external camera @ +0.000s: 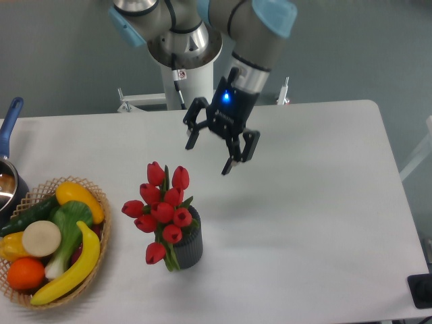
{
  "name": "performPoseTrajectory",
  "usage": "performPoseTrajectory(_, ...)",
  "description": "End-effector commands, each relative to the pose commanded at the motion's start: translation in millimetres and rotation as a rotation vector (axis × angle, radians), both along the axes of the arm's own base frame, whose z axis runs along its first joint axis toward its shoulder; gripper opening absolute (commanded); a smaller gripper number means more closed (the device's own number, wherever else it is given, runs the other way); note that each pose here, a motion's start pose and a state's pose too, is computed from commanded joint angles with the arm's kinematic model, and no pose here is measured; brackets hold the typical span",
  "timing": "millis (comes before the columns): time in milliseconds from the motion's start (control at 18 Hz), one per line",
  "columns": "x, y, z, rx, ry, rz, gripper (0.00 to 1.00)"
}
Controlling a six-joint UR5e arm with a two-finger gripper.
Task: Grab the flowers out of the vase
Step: 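Move the open gripper down toward the red tulips in the grey vase, then lower the open gripper around the tulip stems above the vase rim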
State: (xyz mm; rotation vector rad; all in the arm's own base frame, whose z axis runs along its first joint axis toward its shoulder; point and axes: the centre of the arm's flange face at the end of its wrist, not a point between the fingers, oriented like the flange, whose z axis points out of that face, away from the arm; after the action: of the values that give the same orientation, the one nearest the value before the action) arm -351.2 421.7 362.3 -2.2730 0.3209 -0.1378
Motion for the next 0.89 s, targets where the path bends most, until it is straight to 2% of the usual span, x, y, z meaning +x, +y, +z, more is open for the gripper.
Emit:
performPoseTrajectory(667, -7.7, 34.7, -12.8, 0.098, -0.080, -0.069, 1.00)
performPoseTrajectory(889, -0.5, 41.0, -21.2, 0.098, -0.071, -0.104, 1.00)
